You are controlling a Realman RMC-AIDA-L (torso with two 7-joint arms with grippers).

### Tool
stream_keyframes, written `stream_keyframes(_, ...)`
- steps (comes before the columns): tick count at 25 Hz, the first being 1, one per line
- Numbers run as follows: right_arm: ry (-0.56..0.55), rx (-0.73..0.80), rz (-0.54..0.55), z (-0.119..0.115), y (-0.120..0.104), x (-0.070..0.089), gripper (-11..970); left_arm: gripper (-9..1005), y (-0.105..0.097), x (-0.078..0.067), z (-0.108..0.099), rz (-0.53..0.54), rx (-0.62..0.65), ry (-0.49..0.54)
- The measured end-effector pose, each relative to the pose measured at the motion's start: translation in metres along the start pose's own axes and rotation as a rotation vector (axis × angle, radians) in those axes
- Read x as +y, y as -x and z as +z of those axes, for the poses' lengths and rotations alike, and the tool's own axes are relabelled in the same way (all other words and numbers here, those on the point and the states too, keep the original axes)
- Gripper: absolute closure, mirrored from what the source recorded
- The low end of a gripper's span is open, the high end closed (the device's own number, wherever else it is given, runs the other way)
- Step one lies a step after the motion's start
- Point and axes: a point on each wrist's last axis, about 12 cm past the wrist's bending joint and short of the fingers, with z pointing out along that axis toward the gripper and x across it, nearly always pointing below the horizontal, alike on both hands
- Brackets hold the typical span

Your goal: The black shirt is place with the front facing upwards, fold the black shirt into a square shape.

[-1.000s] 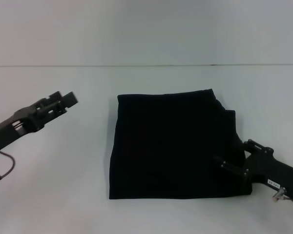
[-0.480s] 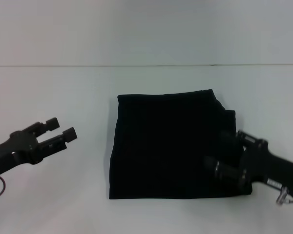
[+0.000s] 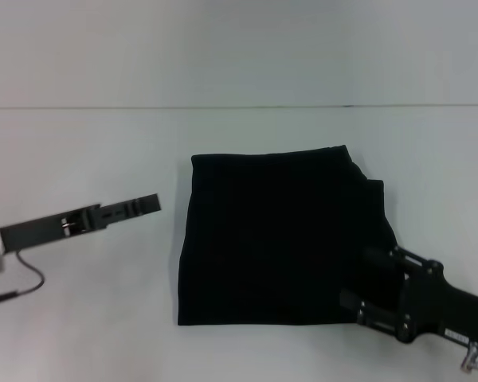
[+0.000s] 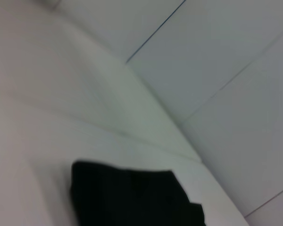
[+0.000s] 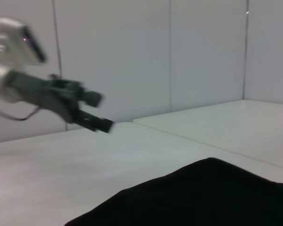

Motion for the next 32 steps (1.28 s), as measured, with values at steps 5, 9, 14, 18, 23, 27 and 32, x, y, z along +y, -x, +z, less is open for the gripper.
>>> stream_keyframes(5, 0.017, 0.018, 0.012, -0.007, -0.007, 0.008, 150, 155, 0.03, 0.004, 0.031, -0.282, 0.132, 0.088)
stream_keyframes(9, 0.023, 0.022, 0.023, -0.012, -0.011, 0.013, 150, 160, 0.044, 0.003, 0.054, -0.318, 0.184, 0.155)
stream_keyframes(14, 0.038, 0.029, 0.032, -0.017, -0.014, 0.019, 150, 166, 0.046, 0.001, 0.082, -0.286, 0.241, 0.225)
stream_keyframes(18, 0.041, 0.025, 0.034, -0.018, -0.015, 0.021, 150, 170, 0.044, -0.001, 0.098, -0.259, 0.259, 0.258)
stream_keyframes(23, 0.044, 0.025, 0.036, -0.018, -0.015, 0.021, 151, 176, 0.04, 0.0, 0.107, -0.248, 0.244, 0.298)
stream_keyframes(27, 0.046, 0.024, 0.036, -0.018, -0.015, 0.022, 151, 181, 0.036, 0.001, 0.111, -0.245, 0.233, 0.321)
stream_keyframes(32, 0.048, 0.023, 0.035, -0.018, -0.015, 0.022, 150, 187, 0.033, -0.003, 0.118, -0.234, 0.245, 0.315)
